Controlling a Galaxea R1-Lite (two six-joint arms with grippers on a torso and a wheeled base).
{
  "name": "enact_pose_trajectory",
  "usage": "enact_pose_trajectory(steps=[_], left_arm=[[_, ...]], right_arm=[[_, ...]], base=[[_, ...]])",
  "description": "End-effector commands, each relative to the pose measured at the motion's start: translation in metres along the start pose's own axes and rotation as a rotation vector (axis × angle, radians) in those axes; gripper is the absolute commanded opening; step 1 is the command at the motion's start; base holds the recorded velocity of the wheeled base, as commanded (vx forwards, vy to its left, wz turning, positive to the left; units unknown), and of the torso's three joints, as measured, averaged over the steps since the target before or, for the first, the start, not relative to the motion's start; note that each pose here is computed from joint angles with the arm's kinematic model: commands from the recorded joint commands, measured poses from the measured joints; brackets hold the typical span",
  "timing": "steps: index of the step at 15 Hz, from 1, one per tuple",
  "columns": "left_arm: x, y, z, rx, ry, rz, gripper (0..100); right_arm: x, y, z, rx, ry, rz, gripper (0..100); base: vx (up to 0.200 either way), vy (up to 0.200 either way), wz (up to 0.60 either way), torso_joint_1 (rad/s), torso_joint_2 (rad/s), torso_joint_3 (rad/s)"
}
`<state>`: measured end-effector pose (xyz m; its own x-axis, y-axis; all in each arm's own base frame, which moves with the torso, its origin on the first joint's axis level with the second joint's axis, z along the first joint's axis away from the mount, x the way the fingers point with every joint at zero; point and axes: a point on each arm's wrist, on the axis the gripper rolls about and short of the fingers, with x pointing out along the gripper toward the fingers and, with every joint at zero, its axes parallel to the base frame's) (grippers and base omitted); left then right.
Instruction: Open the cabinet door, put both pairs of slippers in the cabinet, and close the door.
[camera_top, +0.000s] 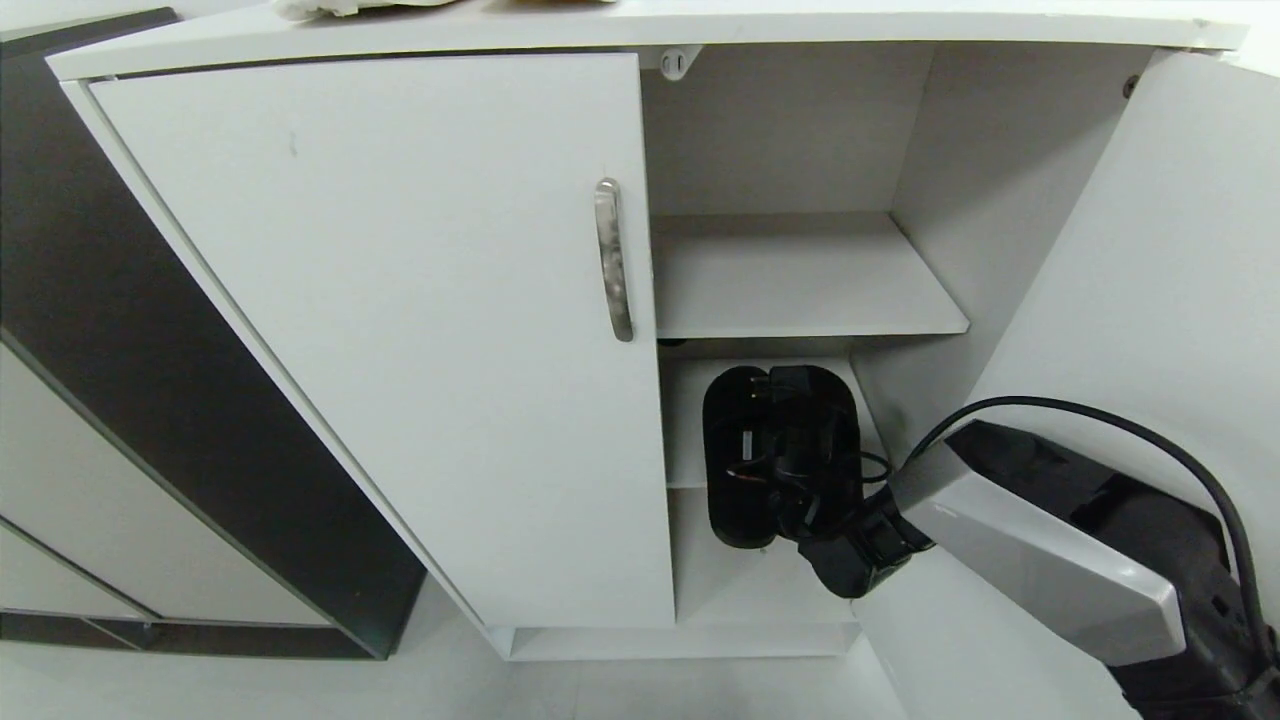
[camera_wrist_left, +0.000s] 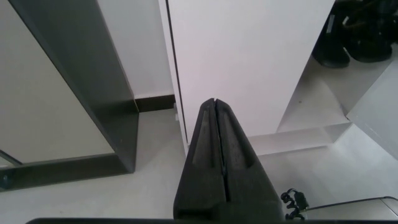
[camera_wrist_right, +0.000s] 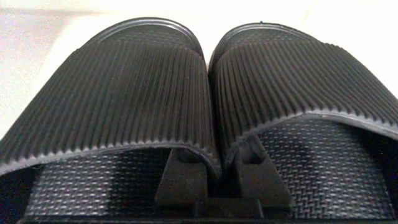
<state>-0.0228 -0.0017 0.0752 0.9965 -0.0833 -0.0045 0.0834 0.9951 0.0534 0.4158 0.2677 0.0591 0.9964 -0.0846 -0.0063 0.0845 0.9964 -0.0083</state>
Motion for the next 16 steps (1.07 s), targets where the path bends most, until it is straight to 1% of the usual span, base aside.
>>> enact_pose_trajectory(steps=[1, 4, 7, 16], left_arm=[[0.0, 0.0, 0.0, 0.0, 0.002, 0.0, 0], [0.0, 0.0, 0.0, 0.0, 0.002, -0.001, 0], [0.0, 0.0, 0.0, 0.0, 0.002, -0.001, 0], [0.0, 0.0, 0.0, 0.0, 0.002, 0.0, 0]], right_arm=[[0.016, 0.002, 0.01, 0.035, -0.011, -0.01, 0], [0.035, 0.011, 0.016, 0.051, -0.02, -0.013, 0], [0.049, 0.016, 0.013, 0.046, -0.015, -0.015, 0], [0.056, 0.015, 0.009, 0.032, 0.003, -0.021, 0]], base=[[0.0, 0.0, 0.0, 0.0, 0.0, 0.0], [0.0, 0.0, 0.0, 0.0, 0.0, 0.0], [0.0, 0.0, 0.0, 0.0, 0.0, 0.0], [0.0, 0.0, 0.0, 0.0, 0.0, 0.0]])
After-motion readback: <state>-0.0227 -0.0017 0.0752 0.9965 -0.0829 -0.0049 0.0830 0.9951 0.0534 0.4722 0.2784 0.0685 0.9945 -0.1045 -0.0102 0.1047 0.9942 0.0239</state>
